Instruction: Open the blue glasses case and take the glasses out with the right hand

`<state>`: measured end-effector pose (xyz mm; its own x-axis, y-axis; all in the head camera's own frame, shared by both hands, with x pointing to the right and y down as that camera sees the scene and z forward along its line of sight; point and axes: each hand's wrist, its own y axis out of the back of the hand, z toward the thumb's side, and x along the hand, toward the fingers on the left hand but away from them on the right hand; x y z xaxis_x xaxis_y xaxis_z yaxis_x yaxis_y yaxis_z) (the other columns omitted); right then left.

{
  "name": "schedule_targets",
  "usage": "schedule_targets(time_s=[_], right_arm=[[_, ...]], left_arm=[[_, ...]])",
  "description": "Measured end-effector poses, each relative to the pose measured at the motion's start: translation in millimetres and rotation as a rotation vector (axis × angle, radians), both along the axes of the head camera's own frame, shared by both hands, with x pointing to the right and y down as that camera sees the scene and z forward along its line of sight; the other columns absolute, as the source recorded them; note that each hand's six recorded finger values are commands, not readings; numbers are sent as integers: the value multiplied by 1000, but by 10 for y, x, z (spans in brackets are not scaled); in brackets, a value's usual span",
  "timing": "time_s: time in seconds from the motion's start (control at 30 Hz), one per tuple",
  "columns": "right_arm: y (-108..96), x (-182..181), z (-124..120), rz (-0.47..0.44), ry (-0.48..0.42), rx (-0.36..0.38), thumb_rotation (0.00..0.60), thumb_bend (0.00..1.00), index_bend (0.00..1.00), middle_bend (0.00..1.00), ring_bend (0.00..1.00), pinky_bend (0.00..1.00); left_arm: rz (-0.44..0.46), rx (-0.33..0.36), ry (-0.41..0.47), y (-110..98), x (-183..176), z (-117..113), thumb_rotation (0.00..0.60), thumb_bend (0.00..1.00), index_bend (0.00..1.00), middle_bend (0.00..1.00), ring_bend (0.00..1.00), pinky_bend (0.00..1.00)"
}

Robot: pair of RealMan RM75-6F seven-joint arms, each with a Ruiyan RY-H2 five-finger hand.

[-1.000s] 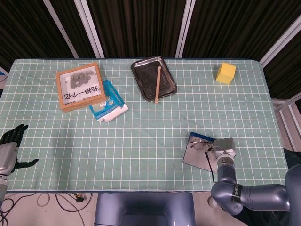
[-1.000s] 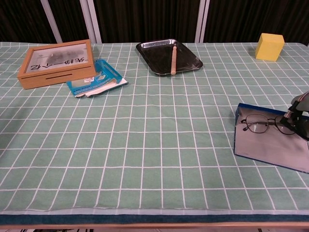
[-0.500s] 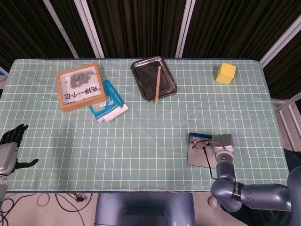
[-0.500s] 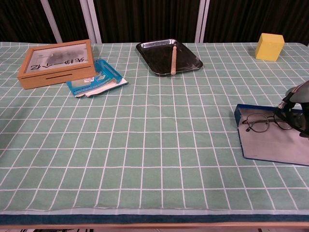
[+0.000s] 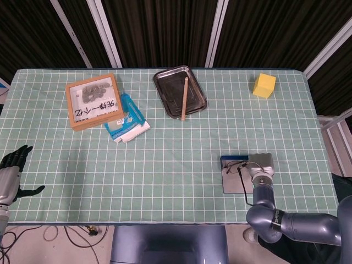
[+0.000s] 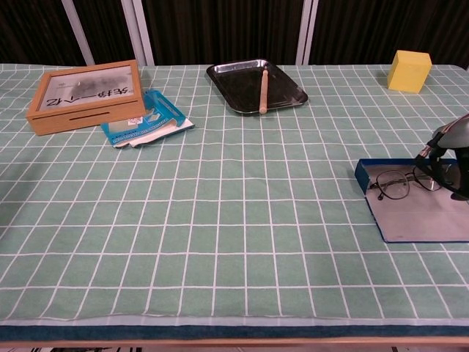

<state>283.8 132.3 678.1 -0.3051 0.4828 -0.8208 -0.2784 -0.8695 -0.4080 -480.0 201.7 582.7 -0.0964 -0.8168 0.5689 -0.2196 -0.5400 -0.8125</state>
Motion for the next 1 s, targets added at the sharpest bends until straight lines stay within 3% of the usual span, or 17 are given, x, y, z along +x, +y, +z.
schedule_targets(time_s=[0.27, 0.43, 0.63, 0.8, 1.0], right_arm=[[61, -104, -198, -19, -39, 12, 600, 387, 333, 943, 983, 1000], [-58, -142, -348, -31, -77, 93, 600, 362, 255, 951, 994, 1000], [-183, -158, -446, -25, -143, 194, 600, 355, 236, 967, 1000, 1000], [-247, -127, -421, 5, -196, 242, 600, 356, 236, 971, 1000, 1000], [-268, -58, -270, 50, -225, 234, 600, 355, 236, 971, 1000, 1000]], left_arm=[[3, -2, -1, 4, 4, 2, 600, 65, 0, 0, 0, 0], [2, 1, 0, 5, 5, -4, 600, 65, 0, 0, 0, 0], [9, 3, -3, 8, 13, -3, 600, 66, 0, 0, 0, 0], [16, 7, -4, 6, 20, -4, 600, 65, 0, 0, 0, 0], [48, 44, 5, -30, 64, -40, 600, 66, 0, 0, 0, 0]])
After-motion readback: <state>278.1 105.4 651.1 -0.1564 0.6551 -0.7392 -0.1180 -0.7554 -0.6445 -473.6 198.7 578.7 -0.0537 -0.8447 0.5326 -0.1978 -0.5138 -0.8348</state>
